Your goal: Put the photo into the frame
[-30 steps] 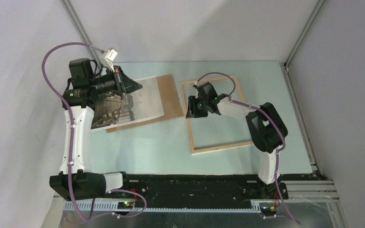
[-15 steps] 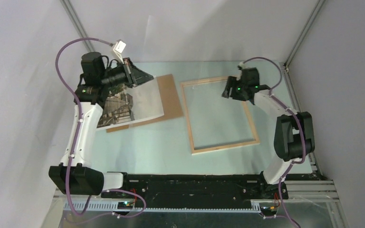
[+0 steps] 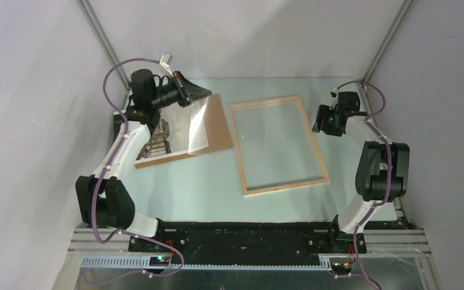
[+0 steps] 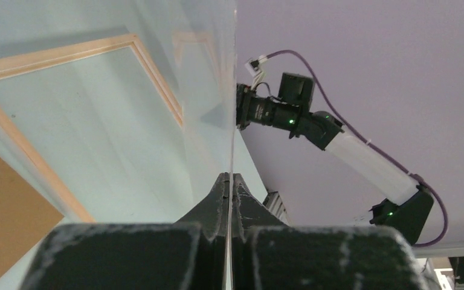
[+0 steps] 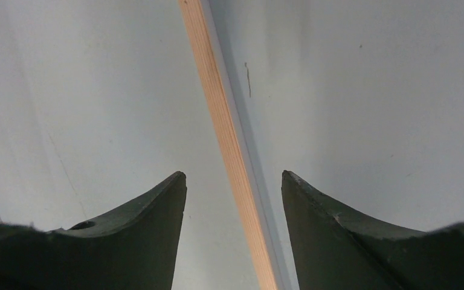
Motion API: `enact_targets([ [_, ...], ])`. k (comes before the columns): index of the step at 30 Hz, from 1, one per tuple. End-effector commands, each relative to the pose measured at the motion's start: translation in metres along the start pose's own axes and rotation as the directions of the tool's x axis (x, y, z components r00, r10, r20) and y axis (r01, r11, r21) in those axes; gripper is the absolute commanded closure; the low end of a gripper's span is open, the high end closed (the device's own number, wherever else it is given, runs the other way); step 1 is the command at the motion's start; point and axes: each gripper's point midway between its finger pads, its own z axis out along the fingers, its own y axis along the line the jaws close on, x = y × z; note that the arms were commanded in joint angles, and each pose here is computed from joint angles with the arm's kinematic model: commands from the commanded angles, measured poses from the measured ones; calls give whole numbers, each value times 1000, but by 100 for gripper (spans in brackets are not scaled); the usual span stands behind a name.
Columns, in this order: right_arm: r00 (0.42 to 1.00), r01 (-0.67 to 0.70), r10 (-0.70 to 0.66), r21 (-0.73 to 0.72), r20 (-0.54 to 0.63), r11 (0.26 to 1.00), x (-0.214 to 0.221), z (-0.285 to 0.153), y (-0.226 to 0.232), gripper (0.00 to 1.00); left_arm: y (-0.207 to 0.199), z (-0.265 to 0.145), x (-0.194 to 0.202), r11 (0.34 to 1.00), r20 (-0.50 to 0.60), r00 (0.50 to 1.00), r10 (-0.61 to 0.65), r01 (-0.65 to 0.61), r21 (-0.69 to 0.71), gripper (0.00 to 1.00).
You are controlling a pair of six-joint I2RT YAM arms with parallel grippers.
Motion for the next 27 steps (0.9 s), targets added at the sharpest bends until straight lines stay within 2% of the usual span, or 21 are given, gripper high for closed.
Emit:
enact_targets([
  [1,997,33,-33,-7,-64,999,20,11,-7,38,-17,11,-14,997,61,998,-30,26,69,100],
  [9,987,6,-6,-4,-162,1000,55,33,-15,44,2,27,-12,990,64,989,-130,126,68,100],
  [14,980,-31,31,1,-195,1000,68,35,-19,65,9,33,-9,986,70,985,-157,153,65,100],
  [19,971,-88,89,14,-223,996,80,29,-20,78,14,36,-4,984,84,982,-172,167,62,100],
  [27,961,-140,138,7,-242,990,103,8,-13,85,20,58,16,976,56,976,-211,207,66,100],
])
